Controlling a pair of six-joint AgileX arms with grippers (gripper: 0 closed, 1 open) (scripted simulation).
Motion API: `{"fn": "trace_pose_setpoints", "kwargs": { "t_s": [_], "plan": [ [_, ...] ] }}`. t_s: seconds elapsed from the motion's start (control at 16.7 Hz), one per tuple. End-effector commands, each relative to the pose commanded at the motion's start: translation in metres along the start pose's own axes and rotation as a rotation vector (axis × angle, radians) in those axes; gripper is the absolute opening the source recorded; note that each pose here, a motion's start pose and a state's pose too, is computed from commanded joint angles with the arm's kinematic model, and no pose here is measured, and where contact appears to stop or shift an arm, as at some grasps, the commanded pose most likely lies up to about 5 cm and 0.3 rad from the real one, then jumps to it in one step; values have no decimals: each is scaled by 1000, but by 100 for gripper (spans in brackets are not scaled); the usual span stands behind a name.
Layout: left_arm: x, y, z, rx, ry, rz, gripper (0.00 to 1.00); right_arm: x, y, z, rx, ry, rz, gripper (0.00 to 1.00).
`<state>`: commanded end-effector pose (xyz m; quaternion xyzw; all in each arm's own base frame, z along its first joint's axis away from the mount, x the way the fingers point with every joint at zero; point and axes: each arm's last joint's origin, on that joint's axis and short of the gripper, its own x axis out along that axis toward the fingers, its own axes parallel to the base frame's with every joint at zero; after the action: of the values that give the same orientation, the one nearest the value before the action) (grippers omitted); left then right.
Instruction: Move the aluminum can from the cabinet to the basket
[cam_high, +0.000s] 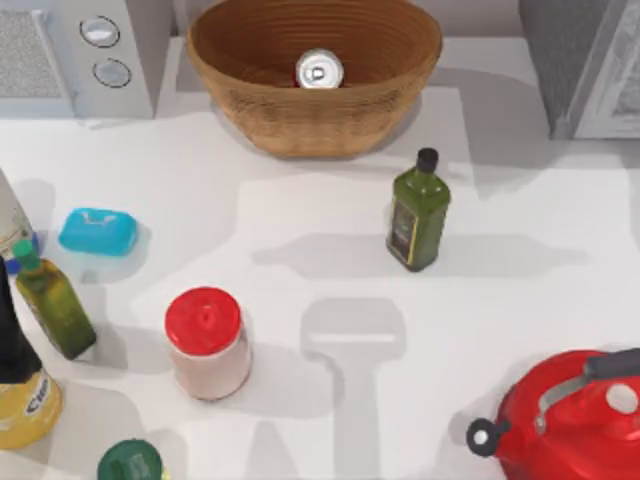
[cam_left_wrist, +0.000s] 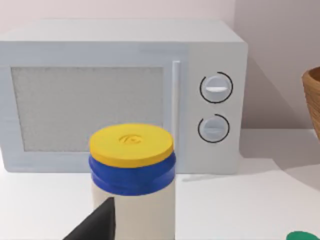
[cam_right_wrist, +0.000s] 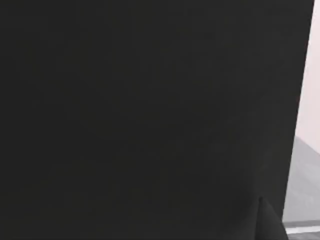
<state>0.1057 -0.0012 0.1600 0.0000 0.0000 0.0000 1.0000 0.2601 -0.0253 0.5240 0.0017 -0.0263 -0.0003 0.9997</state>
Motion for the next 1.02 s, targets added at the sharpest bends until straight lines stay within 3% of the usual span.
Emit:
{"fn": "trace_pose_setpoints", "kwargs": {
  "t_s": [0.24, 0.42, 0.84, 0.9, 1.02],
  "plan": [
    [0, 0, 0, 0, 0, 0, 100, -10, 77, -2, -1, 12, 1, 100],
    [0, 0, 0, 0, 0, 0, 100, -25, 111, -4, -6, 20, 1, 100],
    [0, 0, 0, 0, 0, 0, 100, -34, 124, -4, -10, 23, 0, 100],
    [0, 0, 0, 0, 0, 0, 100, -42, 114, 3, -13, 1, -40, 100],
    [0, 0, 0, 0, 0, 0, 100, -36, 114, 5, -11, -4, -40, 100]
  ]
}}
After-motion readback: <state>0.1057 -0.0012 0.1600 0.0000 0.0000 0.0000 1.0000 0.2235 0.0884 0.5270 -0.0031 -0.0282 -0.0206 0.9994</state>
